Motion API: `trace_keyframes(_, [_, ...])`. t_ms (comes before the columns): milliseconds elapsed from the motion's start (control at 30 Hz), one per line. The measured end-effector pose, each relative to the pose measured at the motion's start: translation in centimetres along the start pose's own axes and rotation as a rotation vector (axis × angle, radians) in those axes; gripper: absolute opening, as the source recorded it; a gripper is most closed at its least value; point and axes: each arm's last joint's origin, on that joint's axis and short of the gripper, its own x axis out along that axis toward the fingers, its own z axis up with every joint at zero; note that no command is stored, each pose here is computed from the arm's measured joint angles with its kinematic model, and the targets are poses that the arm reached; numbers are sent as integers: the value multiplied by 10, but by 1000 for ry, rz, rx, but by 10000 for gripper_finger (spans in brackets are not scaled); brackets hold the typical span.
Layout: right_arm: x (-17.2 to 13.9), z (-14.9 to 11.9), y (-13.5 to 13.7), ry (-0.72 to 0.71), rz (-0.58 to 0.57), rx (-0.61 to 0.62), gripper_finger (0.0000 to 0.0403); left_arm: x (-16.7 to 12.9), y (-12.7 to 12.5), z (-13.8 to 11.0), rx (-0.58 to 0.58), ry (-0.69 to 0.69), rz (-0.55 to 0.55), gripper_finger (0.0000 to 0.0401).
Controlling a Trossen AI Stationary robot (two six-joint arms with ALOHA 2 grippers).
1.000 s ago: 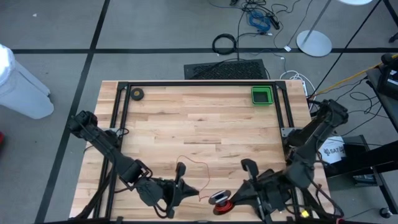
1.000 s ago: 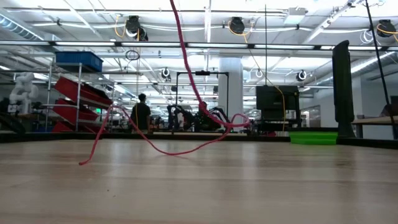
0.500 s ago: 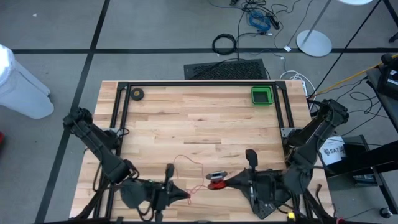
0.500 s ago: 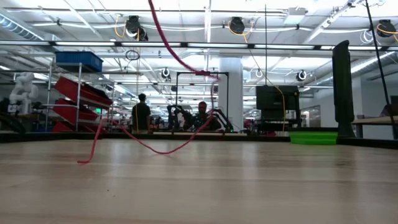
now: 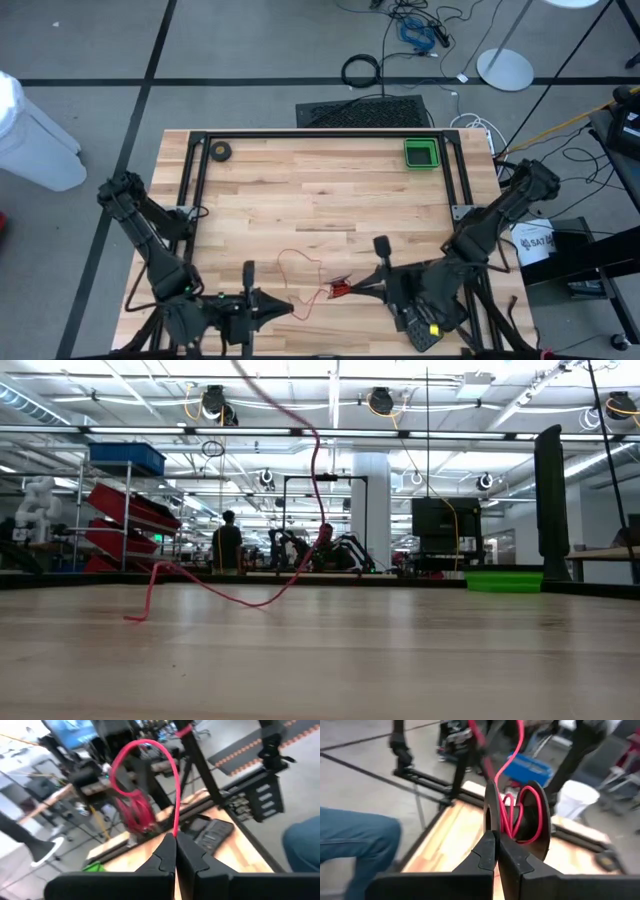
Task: Coil cords
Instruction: Uncoil the red wire on the black spool
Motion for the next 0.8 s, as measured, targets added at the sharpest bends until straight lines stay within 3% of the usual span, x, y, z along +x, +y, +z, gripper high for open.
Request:
trace_keyframes(233, [25, -12, -2, 34, 194, 21, 0, 1, 4, 1, 0, 22, 94, 2])
trace_keyframes(433, [45, -13, 1, -47, 358, 2, 0, 12, 10, -4, -34, 45, 127, 2])
trace_keyframes(800, [34, 10, 11, -301, 408, -92, 0, 38, 9, -32, -16, 173, 62, 2])
